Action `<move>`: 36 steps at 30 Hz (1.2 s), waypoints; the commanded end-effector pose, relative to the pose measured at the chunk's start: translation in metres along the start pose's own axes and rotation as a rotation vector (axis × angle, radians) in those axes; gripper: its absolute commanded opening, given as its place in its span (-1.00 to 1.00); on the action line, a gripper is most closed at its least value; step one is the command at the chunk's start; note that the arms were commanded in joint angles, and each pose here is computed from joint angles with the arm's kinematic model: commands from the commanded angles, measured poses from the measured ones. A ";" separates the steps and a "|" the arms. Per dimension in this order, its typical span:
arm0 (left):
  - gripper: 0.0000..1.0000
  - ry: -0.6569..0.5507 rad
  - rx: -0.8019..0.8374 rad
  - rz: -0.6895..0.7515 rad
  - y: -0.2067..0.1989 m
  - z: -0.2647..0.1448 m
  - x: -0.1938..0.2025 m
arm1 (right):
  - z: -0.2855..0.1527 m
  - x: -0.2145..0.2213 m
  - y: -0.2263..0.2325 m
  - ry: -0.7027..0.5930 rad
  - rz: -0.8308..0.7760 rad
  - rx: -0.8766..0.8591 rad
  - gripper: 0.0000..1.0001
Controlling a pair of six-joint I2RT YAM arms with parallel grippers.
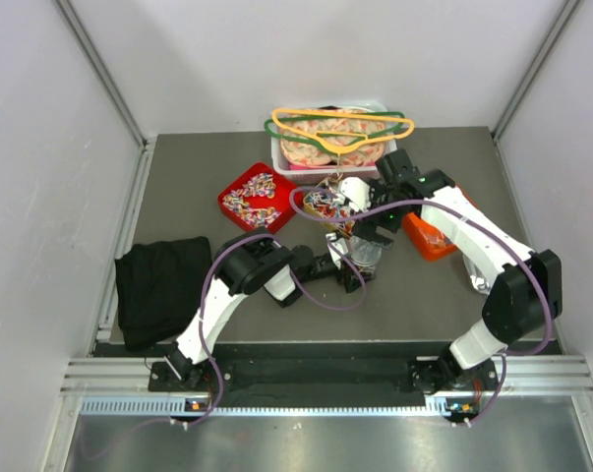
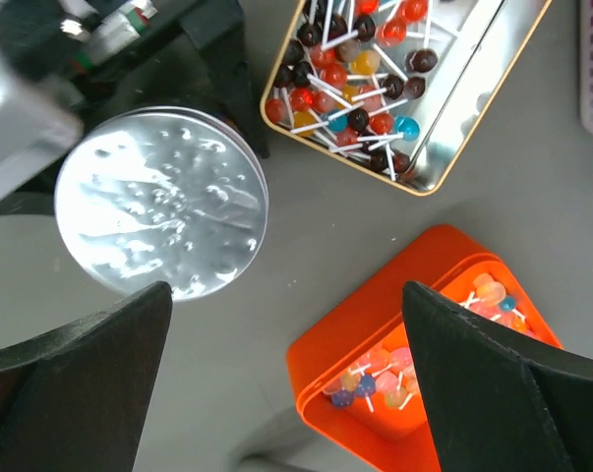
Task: Pack the candies
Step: Screw the bottle lid onto the packing bottle.
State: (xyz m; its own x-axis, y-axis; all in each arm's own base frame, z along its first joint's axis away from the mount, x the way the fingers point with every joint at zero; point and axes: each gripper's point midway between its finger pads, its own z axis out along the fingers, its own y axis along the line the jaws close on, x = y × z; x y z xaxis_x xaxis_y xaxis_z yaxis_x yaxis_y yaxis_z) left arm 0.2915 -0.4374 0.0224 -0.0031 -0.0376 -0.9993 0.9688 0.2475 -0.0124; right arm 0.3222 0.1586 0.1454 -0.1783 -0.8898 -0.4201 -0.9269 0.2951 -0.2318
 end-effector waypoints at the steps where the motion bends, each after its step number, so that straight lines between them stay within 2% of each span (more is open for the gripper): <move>1: 0.95 -0.059 0.014 -0.044 -0.009 -0.007 0.002 | -0.033 -0.022 0.021 -0.053 -0.055 -0.094 0.98; 5: 0.96 -0.060 0.014 -0.043 -0.009 -0.007 0.001 | -0.018 -0.023 0.042 -0.020 -0.114 -0.121 0.98; 20: 0.96 -0.058 0.014 -0.045 -0.009 -0.007 0.002 | 0.016 -0.021 0.061 -0.005 -0.097 -0.210 0.98; 35: 0.96 -0.060 0.014 -0.043 -0.009 -0.006 0.000 | 0.032 -0.022 0.041 0.002 -0.095 -0.111 0.98; 36: 0.96 -0.056 0.017 -0.044 -0.010 -0.007 0.002 | 0.033 -0.022 0.040 0.001 -0.092 -0.105 0.93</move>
State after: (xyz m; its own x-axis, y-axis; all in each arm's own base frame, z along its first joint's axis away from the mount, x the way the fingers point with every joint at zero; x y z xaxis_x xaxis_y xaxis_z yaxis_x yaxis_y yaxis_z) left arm 0.2914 -0.4374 0.0224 -0.0031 -0.0376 -0.9993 0.9689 0.2471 -0.0123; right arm 0.2877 0.1928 0.1165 -0.1024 -0.9202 -0.3779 -0.9777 0.1631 -0.1322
